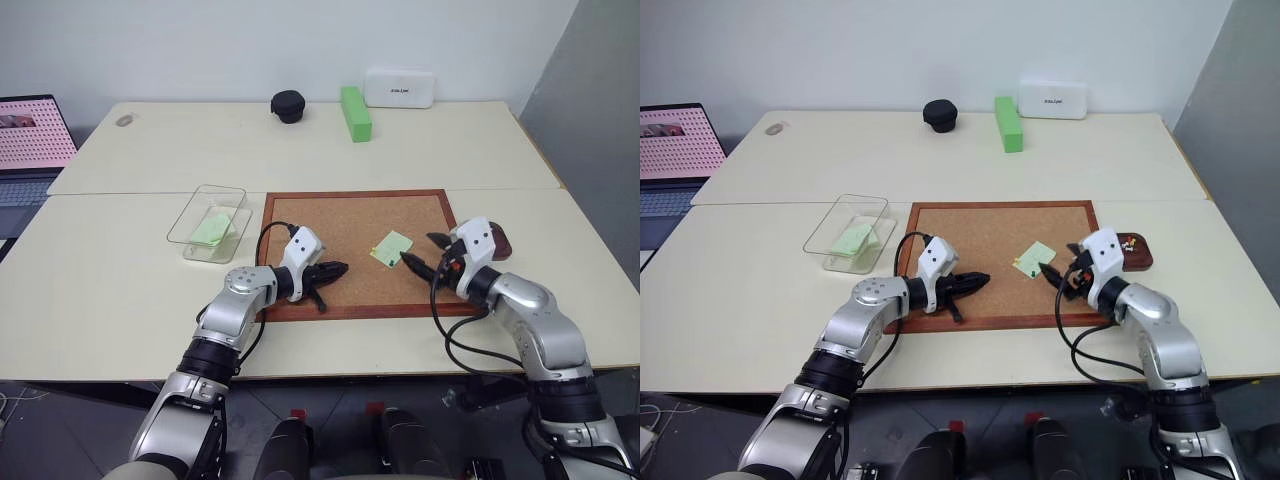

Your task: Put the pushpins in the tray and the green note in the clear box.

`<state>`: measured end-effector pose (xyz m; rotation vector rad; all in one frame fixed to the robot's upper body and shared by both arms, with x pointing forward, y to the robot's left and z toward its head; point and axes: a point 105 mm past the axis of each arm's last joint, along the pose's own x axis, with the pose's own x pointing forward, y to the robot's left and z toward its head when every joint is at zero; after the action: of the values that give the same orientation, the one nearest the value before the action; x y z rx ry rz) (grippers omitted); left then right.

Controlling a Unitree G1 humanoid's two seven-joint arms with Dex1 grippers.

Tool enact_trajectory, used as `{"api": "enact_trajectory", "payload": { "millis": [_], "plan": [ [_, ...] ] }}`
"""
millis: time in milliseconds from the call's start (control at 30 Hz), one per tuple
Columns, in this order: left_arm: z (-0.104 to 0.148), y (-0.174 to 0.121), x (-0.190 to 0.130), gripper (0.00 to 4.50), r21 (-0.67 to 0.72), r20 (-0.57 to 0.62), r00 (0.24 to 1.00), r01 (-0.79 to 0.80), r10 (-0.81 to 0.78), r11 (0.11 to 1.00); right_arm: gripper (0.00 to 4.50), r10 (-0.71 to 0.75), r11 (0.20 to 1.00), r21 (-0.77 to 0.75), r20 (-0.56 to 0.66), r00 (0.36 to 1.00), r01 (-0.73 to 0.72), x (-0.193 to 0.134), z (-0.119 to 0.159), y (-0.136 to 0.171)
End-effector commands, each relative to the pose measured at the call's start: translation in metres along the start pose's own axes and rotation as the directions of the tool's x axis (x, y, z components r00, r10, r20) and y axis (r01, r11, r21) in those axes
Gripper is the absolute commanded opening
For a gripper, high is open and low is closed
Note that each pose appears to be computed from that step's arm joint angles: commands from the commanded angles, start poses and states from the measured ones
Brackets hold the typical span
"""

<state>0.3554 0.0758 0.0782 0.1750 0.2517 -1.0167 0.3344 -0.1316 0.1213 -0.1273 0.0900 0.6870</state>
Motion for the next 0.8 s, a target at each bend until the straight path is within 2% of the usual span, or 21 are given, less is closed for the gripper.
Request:
{"api": "enact_trajectory", "payload": {
  "millis": [33,167,467,700,800],
  "plan": [
    [-0.023,0.0,-0.002,0.0,-0.038,-0.087,0.996,-0.005,0.002,0.999,3.91,0.088,0.996,0.018,0.073,0.993,-0.089,0.006,0.015,0.024],
    [-0.021,0.0,0.0,0.0,-0.041,-0.083,0.997,-0.001,-0.003,0.999,3.91,0.086,0.996,0.015,0.044,0.995,-0.086,0.016,0.002,0.029],
    [-0.021,-0.001,-0.001,0.0,-0.04,-0.091,0.996,0.005,-0.009,0.999,3.91,0.081,0.997,-0.007,0.009,0.997,-0.081,0.029,-0.009,0.025],
    [-0.021,-0.001,-0.002,0.0,-0.037,-0.093,0.996,0.003,-0.006,0.999,2.78,0.089,0.996,-0.013,-0.01,0.996,-0.089,0.034,-0.012,0.026],
    [-0.021,-0.001,-0.002,0.0,-0.042,-0.091,0.996,0.002,-0.006,0.999,2.09,0.08,0.997,-0.013,-0.027,0.996,-0.081,0.036,-0.015,0.025]
  ]
}}
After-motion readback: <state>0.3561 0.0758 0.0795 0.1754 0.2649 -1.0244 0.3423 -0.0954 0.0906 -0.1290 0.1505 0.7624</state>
